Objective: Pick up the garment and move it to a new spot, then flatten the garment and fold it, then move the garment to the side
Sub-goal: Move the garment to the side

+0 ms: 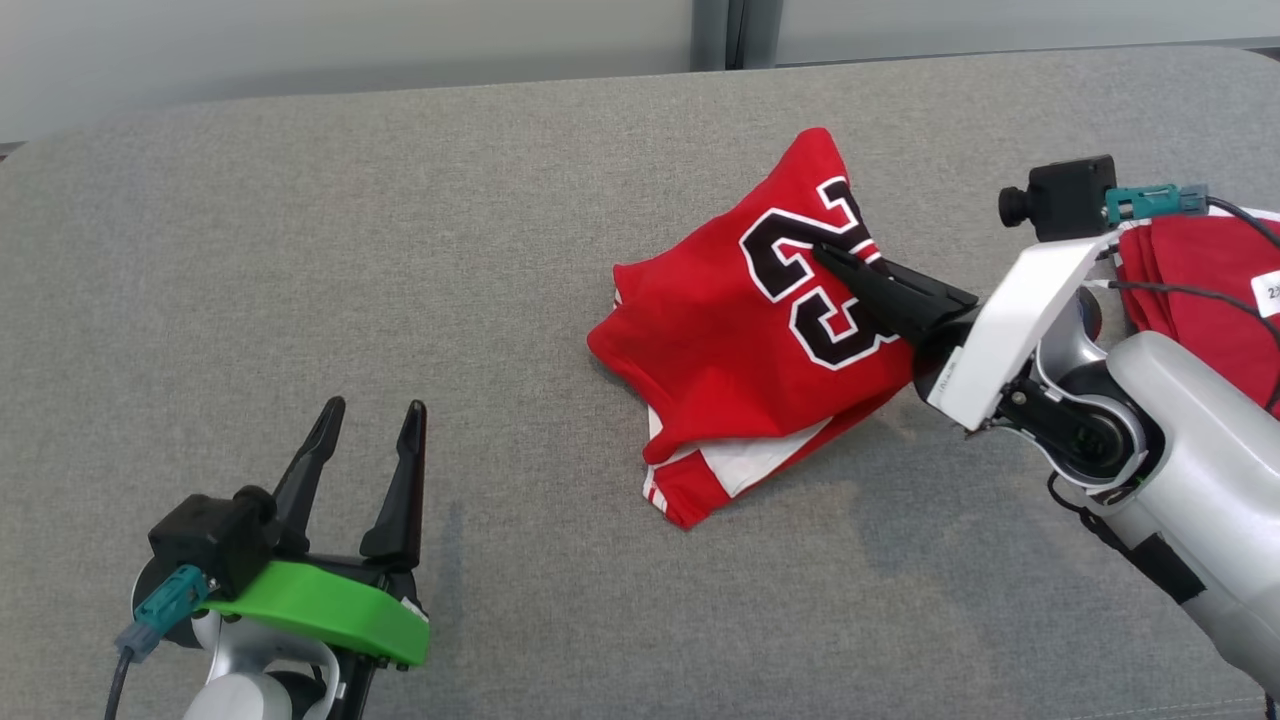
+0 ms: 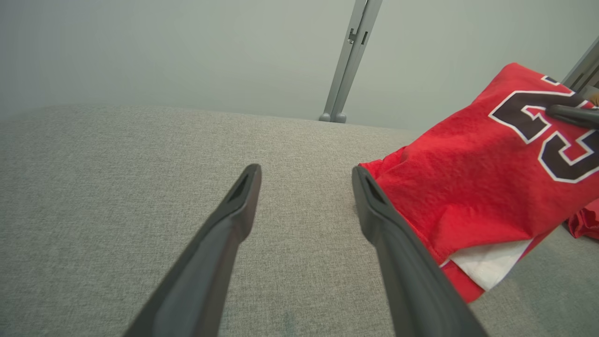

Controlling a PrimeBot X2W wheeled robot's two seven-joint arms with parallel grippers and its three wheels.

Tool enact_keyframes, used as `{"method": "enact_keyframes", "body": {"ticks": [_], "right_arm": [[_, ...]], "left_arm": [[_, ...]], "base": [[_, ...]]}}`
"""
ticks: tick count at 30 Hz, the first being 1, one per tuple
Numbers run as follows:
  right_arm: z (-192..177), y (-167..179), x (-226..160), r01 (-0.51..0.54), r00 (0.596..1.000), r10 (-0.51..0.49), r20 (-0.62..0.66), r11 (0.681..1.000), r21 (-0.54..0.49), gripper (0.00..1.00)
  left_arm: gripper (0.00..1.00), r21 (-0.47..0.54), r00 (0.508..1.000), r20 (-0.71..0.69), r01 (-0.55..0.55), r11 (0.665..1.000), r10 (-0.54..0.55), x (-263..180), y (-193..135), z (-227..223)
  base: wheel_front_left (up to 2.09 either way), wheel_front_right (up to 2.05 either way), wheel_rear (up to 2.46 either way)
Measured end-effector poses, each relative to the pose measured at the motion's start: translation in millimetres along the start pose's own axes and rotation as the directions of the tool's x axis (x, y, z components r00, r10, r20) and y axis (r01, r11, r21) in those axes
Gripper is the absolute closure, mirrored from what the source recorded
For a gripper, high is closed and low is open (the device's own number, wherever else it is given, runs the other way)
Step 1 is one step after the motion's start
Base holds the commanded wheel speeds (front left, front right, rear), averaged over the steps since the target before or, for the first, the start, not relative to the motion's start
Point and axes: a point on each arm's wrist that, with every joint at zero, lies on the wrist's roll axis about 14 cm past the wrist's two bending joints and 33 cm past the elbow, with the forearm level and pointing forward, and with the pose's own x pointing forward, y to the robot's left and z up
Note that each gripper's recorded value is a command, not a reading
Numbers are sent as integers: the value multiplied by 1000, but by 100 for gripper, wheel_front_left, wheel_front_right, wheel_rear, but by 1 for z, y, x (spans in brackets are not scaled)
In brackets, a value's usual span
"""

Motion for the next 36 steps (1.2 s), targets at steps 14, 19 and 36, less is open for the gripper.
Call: {"method": "enact_keyframes", "body": {"ticks": [14,19,36], "right_arm": [[25,-115,-71,366,928,-368,-64,930,-41,100],[37,-143,-95,463,883,-465,-70,885,-36,100],[61,-204,-160,677,733,-677,-66,736,-18,99]], "left_arm": [[0,-9,1000,-8,2,1000,-2,5,0,-5],[0,-12,1000,-22,-1,1000,1,8,2,-10],[0,-27,997,-71,35,999,-36,25,-3,-29]], "base": [[0,0,0],[0,0,0],[0,0,0]]}}
